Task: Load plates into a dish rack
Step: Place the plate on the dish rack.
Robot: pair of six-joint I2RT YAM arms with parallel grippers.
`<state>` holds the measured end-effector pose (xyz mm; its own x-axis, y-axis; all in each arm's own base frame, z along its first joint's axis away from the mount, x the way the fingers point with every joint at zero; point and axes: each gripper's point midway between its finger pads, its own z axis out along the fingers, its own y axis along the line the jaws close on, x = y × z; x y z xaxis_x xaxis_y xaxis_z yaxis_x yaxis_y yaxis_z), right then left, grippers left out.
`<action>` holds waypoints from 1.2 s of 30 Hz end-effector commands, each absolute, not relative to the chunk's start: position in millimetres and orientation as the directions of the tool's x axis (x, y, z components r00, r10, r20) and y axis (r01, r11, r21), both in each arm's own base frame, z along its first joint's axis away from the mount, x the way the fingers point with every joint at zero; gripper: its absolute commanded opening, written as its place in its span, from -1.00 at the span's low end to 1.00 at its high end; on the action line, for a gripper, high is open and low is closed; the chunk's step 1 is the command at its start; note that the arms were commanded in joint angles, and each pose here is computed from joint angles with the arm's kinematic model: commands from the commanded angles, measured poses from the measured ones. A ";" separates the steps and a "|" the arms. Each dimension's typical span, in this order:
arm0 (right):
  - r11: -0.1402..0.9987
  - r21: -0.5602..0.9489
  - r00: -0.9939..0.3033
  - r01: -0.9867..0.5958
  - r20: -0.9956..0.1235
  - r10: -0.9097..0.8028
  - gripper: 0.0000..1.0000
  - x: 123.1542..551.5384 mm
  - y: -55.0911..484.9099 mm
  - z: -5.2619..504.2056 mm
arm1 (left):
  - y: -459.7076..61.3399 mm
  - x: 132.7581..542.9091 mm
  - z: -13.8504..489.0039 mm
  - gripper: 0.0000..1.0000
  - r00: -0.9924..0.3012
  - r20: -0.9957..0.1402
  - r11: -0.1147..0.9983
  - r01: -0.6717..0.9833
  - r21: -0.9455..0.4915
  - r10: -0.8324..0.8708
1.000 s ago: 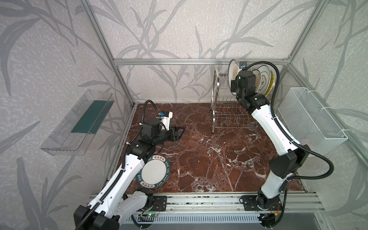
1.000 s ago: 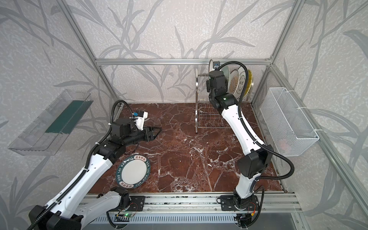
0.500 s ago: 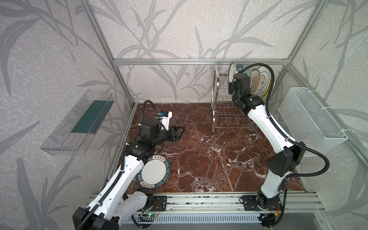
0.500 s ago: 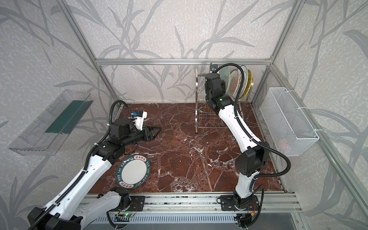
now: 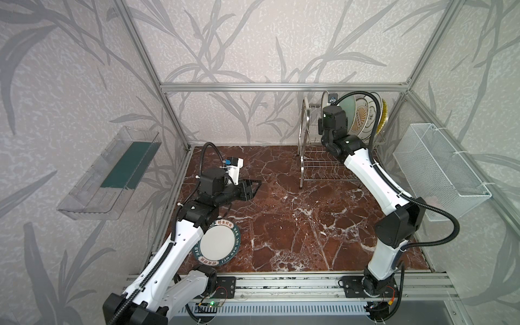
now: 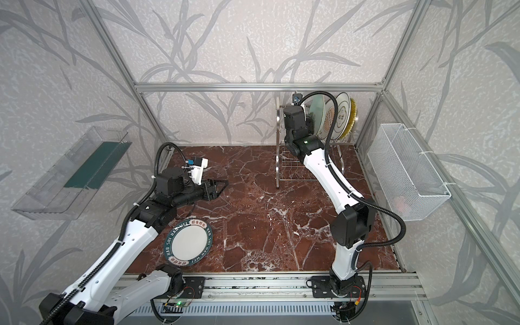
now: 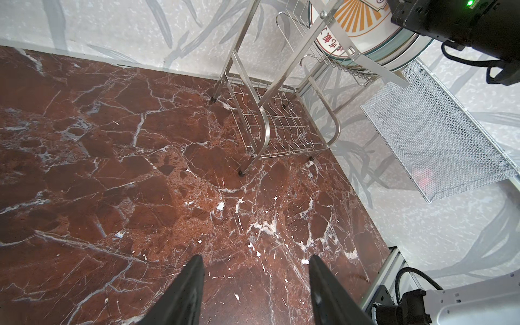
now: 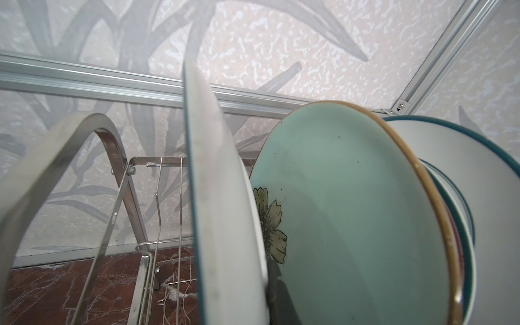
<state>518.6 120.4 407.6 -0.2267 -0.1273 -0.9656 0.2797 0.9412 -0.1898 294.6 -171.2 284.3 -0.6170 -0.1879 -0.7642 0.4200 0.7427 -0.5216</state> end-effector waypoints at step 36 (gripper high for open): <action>0.928 -0.081 -0.188 0.363 -0.982 -0.013 -1.00 505.4 96.8 396.6 | -169.1 289.2 293.6 0.16 -0.590 -0.783 0.734 0.441 -0.516 -0.196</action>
